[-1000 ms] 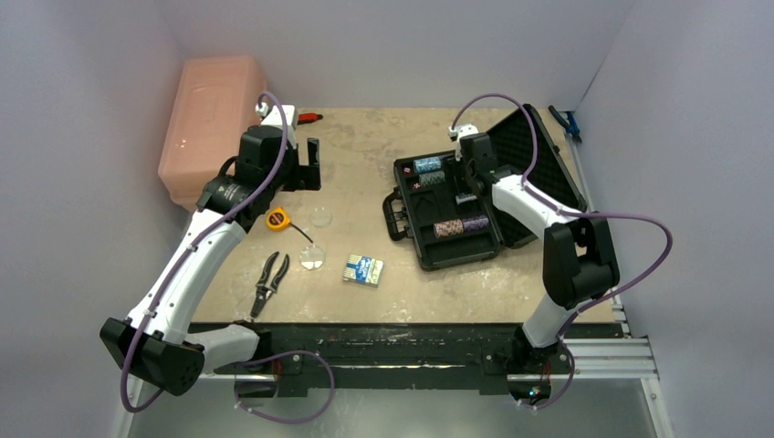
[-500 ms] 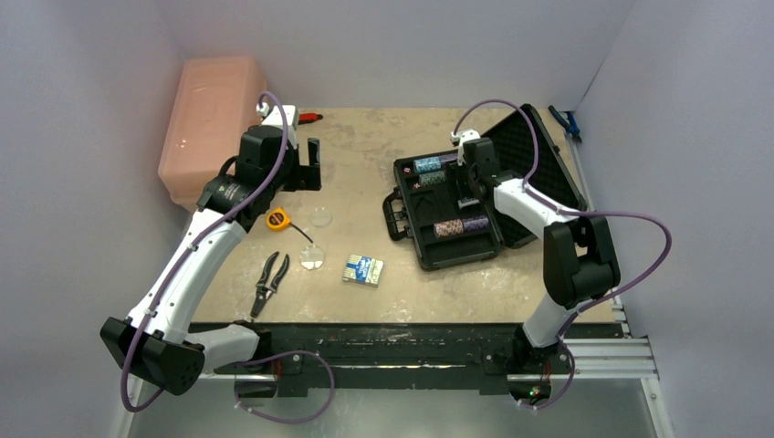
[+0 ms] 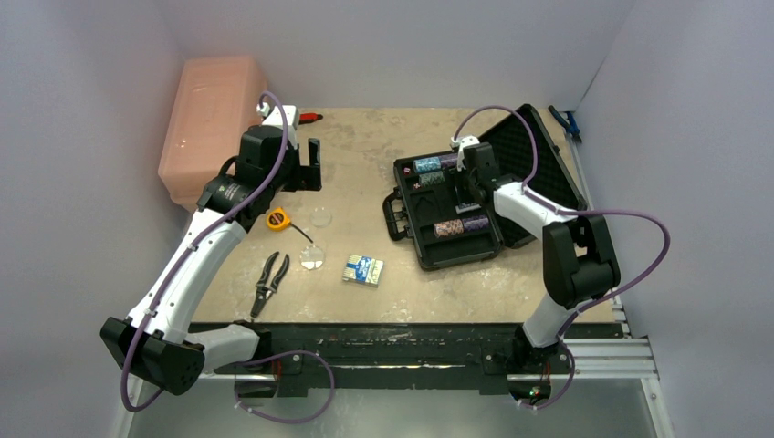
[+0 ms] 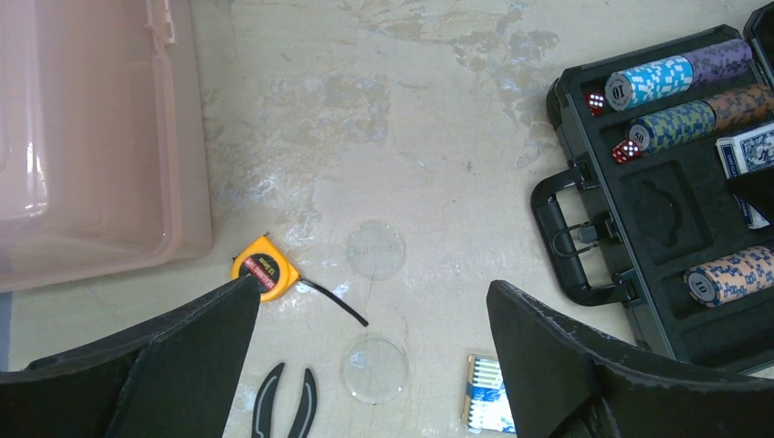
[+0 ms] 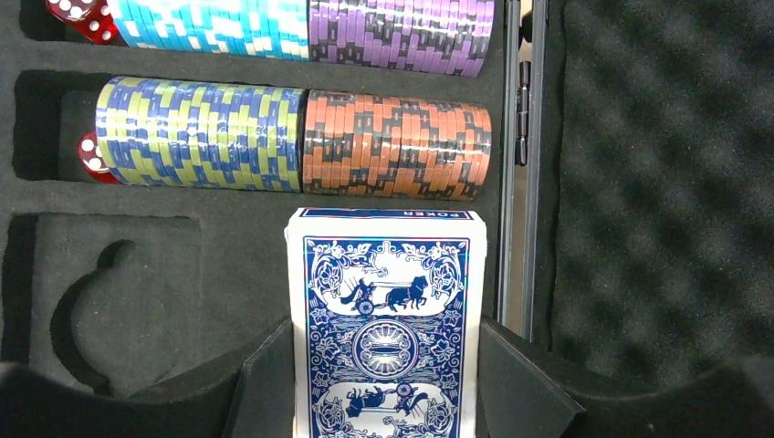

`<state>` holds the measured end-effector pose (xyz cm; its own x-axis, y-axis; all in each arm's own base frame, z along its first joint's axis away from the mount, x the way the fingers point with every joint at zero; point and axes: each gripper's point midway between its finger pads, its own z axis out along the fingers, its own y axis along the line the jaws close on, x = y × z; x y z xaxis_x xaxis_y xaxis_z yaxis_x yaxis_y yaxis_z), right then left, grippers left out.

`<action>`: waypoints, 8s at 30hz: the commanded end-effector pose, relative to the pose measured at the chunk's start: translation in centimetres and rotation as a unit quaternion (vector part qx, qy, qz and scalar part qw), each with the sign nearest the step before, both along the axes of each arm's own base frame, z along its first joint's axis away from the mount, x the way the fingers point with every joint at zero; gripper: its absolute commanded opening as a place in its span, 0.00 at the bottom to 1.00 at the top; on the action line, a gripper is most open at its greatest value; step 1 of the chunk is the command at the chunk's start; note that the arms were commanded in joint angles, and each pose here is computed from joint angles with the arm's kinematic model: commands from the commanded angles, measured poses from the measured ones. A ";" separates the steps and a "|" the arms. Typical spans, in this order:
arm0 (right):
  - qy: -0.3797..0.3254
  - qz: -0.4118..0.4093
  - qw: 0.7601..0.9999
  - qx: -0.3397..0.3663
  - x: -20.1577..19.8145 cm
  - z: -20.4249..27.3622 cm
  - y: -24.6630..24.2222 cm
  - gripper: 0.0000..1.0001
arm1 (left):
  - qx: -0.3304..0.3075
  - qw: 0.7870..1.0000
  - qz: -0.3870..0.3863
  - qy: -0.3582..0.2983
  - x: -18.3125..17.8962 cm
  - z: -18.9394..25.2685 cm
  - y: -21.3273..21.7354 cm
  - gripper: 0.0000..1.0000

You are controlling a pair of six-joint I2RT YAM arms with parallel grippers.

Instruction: Pack up texas hold em set

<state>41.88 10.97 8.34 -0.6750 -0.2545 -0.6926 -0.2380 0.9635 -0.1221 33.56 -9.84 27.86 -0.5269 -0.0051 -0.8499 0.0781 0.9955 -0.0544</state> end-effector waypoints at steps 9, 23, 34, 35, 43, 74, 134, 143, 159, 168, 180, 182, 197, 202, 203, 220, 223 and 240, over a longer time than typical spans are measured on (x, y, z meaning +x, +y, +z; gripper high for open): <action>-0.012 -0.031 0.999 0.018 -0.9 0.3 -0.8 0.00 | -0.012 1.000 -0.008 -0.009 0.3 0.5 -0.8 0.95; 0.026 -0.049 0.998 0.021 -2.7 -1.3 -1.2 0.00 | -0.014 1.000 -0.012 -0.005 0.4 0.3 -1.0 0.95; 0.052 -0.058 0.997 0.017 -3.4 -2.1 -1.4 0.20 | -0.013 1.000 -0.013 -0.004 0.3 0.2 -1.1 0.95; 0.049 -0.059 0.997 0.019 -3.4 -2.0 -1.4 0.28 | -0.012 1.000 -0.013 -0.005 0.4 0.2 -1.1 0.95; 0.035 -0.062 0.997 0.025 -3.0 -0.6 -1.4 0.64 | -0.012 1.000 -0.011 -0.006 0.3 0.3 -1.1 0.95; -0.033 -0.081 0.986 0.140 1.7 7.2 2.3 0.64 | -0.005 1.000 -0.007 -0.011 0.3 0.6 -0.7 0.95; 0.094 -0.122 0.985 0.081 -1.5 -4.7 0.3 0.00 | 0.001 1.000 -0.002 -0.017 0.1 0.9 -0.3 0.94; 0.118 -0.131 0.981 0.080 -3.6 -7.2 -0.2 0.00 | 0.001 1.000 -0.003 -0.014 0.2 0.7 -0.4 0.95; 0.152 -0.182 0.969 0.076 -5.9 -8.3 -1.0 0.00 | 0.001 1.000 -0.004 -0.014 0.3 0.7 -0.4 0.94; 0.248 -0.223 0.941 0.056 -10.3 -10.5 -1.6 0.03 | 0.000 1.000 -0.002 -0.018 0.1 1.0 -0.3 0.94; 0.276 -0.249 0.926 0.072 -12.1 -11.0 -1.3 0.37 | 0.000 1.000 0.000 -0.023 0.0 1.3 -0.1 0.94; 0.261 -0.254 0.929 0.060 -11.6 -10.0 -1.9 0.43 | 0.000 1.000 -0.001 -0.024 -0.1 1.4 -0.1 0.94; 0.144 -0.226 0.963 0.037 -4.9 0.5 -2.6 0.43 | -0.003 1.000 -0.002 -0.026 -0.1 1.5 -0.2 0.94; 0.130 -0.209 0.969 0.036 -3.4 1.9 -2.2 0.30 | -0.003 1.000 -0.002 -0.025 -0.1 1.5 -0.2 0.94; 0.126 -0.208 0.969 0.038 -3.1 2.3 -2.2 0.27 | -0.003 1.000 -0.002 -0.025 -0.1 1.5 -0.2 0.94; 0.098 -0.197 0.974 0.046 2.1 4.4 -0.7 0.05 | -0.001 1.000 -0.002 -0.024 -0.1 1.4 -0.2 0.94; 0.114 -0.199 0.972 0.045 2.1 1.5 -0.5 0.03 | -0.002 1.000 -0.002 -0.025 -0.1 1.5 -0.2 0.94; 0.194 -0.194 0.961 0.038 -1.8 -7.8 -0.4 0.00 | -0.002 1.000 -0.003 -0.023 -0.1 1.4 -0.2 0.94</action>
<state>43.88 11.07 7.02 -0.8158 0.1315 -0.5632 0.1374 0.9900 0.0321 33.46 -10.12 27.86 -0.5268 -0.0015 -0.8500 0.0842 0.9950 -0.0539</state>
